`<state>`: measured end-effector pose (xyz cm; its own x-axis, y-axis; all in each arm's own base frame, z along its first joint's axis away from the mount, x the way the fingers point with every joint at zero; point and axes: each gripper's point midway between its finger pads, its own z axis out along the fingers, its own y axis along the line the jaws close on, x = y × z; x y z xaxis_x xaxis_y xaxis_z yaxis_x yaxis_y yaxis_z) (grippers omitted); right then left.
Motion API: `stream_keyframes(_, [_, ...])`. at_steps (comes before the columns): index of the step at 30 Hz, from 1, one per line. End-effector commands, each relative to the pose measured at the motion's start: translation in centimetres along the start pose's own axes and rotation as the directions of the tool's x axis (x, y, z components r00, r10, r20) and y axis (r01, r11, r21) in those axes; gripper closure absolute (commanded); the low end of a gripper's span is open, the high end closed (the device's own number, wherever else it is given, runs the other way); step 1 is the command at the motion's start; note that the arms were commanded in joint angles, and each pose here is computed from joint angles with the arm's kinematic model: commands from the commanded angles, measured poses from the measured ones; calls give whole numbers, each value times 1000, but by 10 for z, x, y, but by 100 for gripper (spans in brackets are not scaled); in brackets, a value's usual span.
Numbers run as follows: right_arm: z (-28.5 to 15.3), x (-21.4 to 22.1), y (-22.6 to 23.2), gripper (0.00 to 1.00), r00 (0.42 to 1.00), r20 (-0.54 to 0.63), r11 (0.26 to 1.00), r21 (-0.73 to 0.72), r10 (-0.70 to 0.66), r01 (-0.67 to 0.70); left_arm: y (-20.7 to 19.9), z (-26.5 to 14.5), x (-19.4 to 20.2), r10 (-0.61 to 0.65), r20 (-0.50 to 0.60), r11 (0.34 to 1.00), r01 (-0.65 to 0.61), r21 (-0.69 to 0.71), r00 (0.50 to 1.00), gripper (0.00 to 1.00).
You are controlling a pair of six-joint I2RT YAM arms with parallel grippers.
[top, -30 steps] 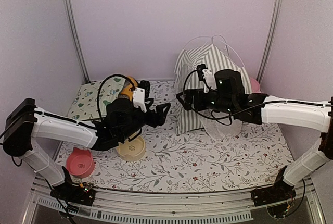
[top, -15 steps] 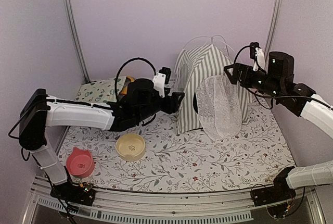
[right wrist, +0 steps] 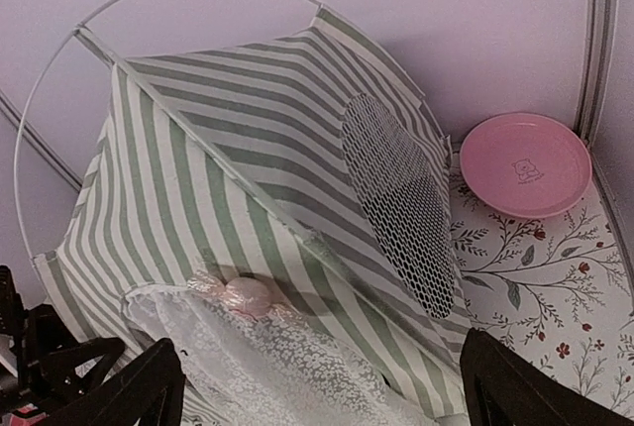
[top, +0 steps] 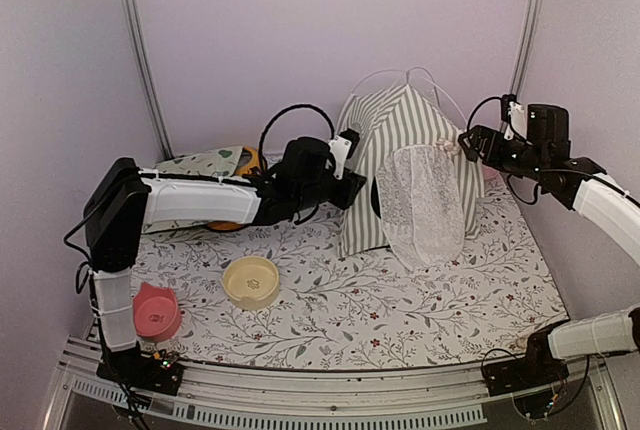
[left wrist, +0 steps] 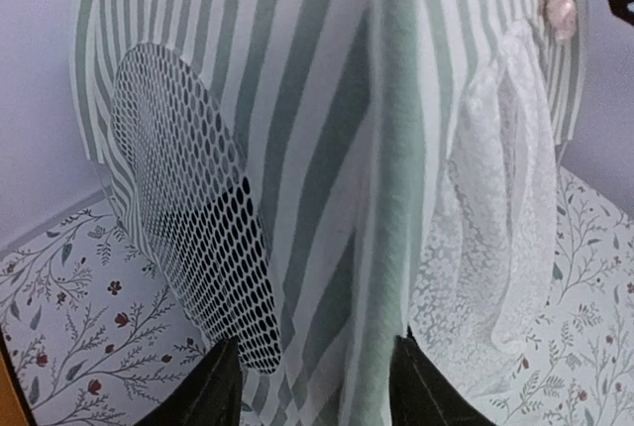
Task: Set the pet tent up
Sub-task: Rotate the tent at the center of the board.
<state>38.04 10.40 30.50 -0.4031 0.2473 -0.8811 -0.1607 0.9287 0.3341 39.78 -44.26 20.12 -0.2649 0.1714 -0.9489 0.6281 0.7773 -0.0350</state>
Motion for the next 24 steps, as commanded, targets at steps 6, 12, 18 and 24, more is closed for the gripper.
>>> stream_keyframes(6, [28, 23, -15, 0, 995, -101, 999, -49, -12, 7, 59, 4, -29, 153, -10, 982, -153, -113, 988, 98])
stream_keyframes(12, [46, 60, 3, 15, 981, -187, 976, -219, -47, 5, 65, -4, -41, 196, 1, 980, -196, -43, 981, 100])
stream_keyframes(18, [66, 81, -14, 47, 972, -233, 987, -163, -31, -7, 67, -3, -39, 198, -9, 980, -198, -26, 980, 100])
stream_keyframes(24, [73, 63, -45, 100, 973, -226, 998, 42, -36, 46, 92, -4, -37, 187, -41, 977, -190, -101, 982, 100])
